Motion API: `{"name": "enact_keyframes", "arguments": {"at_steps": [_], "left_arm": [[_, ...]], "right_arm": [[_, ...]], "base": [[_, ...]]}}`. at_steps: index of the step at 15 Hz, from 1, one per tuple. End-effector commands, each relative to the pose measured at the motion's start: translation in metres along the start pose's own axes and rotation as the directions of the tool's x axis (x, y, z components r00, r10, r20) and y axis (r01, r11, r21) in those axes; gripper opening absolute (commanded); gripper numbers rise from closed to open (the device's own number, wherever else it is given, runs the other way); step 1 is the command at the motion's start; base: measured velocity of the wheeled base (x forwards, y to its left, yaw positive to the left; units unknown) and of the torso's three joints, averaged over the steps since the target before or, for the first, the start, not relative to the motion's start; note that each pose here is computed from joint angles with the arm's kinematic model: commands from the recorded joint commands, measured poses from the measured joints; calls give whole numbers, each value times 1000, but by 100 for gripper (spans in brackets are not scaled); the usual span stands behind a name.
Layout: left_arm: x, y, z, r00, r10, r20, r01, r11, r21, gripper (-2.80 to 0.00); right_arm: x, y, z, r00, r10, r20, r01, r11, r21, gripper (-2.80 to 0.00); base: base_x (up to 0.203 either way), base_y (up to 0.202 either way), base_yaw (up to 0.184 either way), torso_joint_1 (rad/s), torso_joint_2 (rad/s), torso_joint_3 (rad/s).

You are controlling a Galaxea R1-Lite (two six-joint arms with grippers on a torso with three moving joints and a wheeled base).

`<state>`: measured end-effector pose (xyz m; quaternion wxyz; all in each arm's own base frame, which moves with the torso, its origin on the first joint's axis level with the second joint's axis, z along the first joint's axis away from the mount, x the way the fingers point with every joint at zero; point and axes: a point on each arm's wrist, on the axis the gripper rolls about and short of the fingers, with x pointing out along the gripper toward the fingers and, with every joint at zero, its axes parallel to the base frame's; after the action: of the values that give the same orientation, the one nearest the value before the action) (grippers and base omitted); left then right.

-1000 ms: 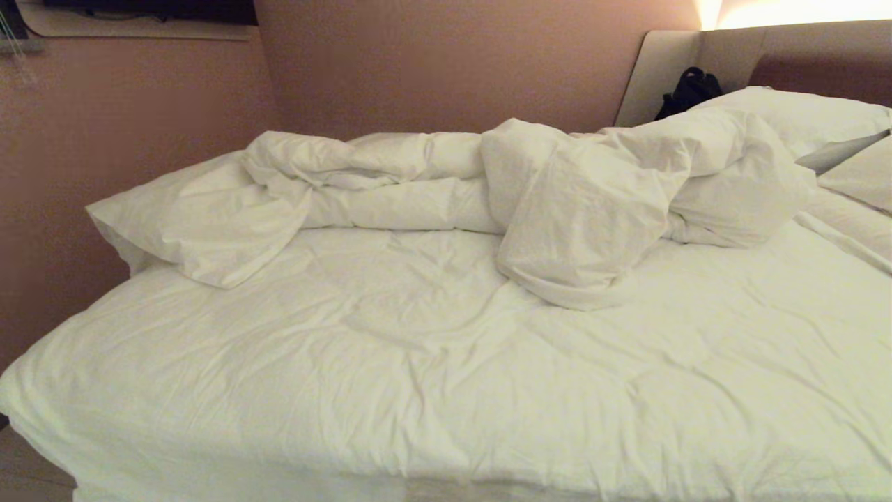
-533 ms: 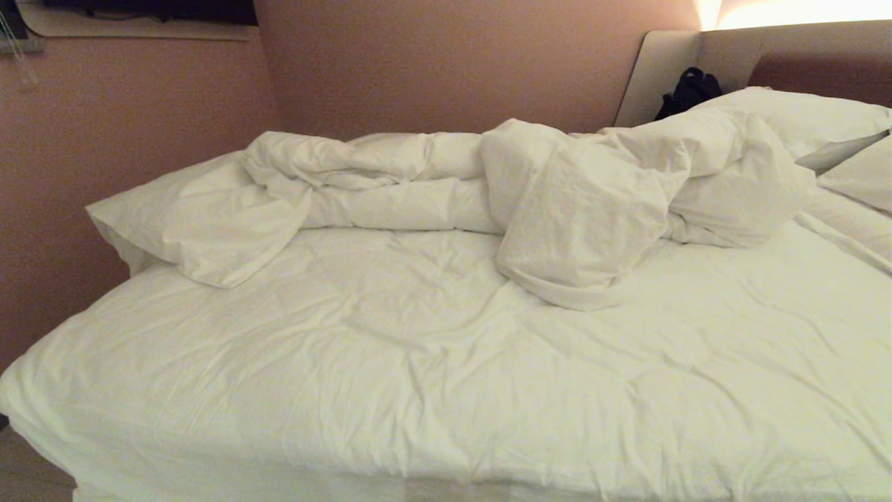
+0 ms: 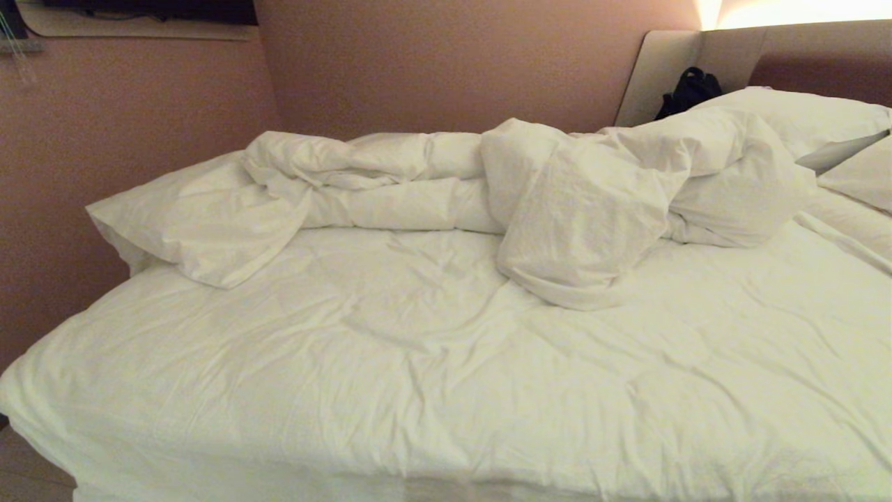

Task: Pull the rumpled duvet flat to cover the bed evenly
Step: Hold the folded corner of the quilt

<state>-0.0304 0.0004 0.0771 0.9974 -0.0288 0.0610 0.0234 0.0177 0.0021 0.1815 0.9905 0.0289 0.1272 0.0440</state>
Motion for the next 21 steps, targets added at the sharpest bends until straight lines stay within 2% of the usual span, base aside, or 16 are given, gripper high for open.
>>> {"name": "enact_keyframes", "arguments": {"at_steps": [1,7,12,14,17,21], "left_arm": [[0,0,0,1000,1,-1,-1,1000,-1,-280],[0,0,0,1000,1,-1,-1,1000,-1,-280],[0,0,0,1000,1,-1,-1,1000,-1,-280],[0,0,0,1000,0,-1,0,1000,-1,-280],[0,0,0,1000,1,0,-1,1000,-1,-280],[0,0,0,1000,1,-1,-1,1000,-1,-280]], "right_arm": [[44,-2,30,998,35,-50,-33,998,50,-280],[148,-7,92,992,67,-105,-53,990,129,-280],[233,-2,131,990,95,-102,-80,987,138,-280],[264,2,139,990,98,-105,-83,987,139,-280],[304,3,137,988,73,-133,-55,989,137,-280],[335,14,137,988,76,-133,-55,986,159,-280]], "base": [[0,0,0,0,0,0],[0,0,0,0,0,0],[0,0,0,0,0,0],[0,0,0,0,0,0],[0,0,0,0,0,0],[0,0,0,0,0,0]]}}
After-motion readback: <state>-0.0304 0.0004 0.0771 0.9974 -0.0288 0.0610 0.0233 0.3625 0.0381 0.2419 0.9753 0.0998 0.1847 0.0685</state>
